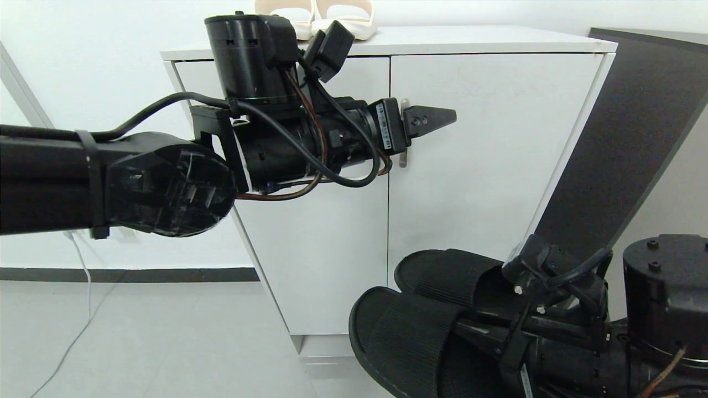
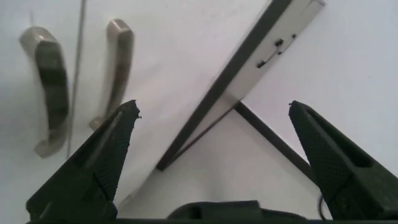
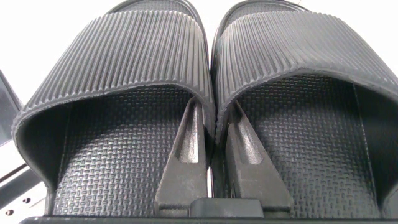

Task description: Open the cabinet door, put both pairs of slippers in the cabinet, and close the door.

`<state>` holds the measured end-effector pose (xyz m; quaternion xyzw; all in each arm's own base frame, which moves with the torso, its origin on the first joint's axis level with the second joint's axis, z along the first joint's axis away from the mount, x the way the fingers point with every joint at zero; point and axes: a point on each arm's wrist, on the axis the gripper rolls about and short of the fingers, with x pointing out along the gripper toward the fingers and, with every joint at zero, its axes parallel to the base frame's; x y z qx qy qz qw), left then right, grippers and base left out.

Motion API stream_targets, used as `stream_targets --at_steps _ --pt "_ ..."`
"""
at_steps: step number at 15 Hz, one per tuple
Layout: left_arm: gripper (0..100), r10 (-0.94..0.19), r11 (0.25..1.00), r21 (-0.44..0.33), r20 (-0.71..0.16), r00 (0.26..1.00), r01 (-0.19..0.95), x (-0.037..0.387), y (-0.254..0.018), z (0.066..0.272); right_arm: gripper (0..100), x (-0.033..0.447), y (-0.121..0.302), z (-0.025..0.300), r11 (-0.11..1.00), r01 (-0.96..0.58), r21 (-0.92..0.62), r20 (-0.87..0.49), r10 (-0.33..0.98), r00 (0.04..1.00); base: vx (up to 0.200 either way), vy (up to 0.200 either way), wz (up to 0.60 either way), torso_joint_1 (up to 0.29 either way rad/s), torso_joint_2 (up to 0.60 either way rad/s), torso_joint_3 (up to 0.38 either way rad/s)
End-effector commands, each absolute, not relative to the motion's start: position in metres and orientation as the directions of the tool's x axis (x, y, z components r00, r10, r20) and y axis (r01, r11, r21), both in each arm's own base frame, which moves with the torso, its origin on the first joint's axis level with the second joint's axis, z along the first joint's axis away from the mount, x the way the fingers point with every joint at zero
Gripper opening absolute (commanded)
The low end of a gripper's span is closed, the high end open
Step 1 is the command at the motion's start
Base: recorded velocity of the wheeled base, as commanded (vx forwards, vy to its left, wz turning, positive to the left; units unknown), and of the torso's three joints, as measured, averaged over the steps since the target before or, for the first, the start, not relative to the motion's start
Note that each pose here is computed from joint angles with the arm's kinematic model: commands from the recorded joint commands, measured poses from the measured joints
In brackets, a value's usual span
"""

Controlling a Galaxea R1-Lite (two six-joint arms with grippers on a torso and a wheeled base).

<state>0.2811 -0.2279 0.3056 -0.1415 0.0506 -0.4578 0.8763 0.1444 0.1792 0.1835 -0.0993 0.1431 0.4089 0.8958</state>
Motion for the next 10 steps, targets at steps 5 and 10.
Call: stream_targets --at_steps 5,10 --pt "100 -0.774 0.603 -0.284 0.019 0.633 0.746 0.303 -0.232 0.295 0 0.145 0.180 0.183 0.645 -0.762 -0.061 -0.339 0.705 0.623 0.000 0.000 0.00 0.000 0.00 0.000" --pt "100 -0.762 0.616 -0.282 0.022 0.647 0.735 0.326 -0.239 0.289 0 0.145 0.179 0.182 0.644 -0.763 -0.064 -0.341 0.704 0.623 0.000 0.000 0.00 0.000 0.00 0.000"
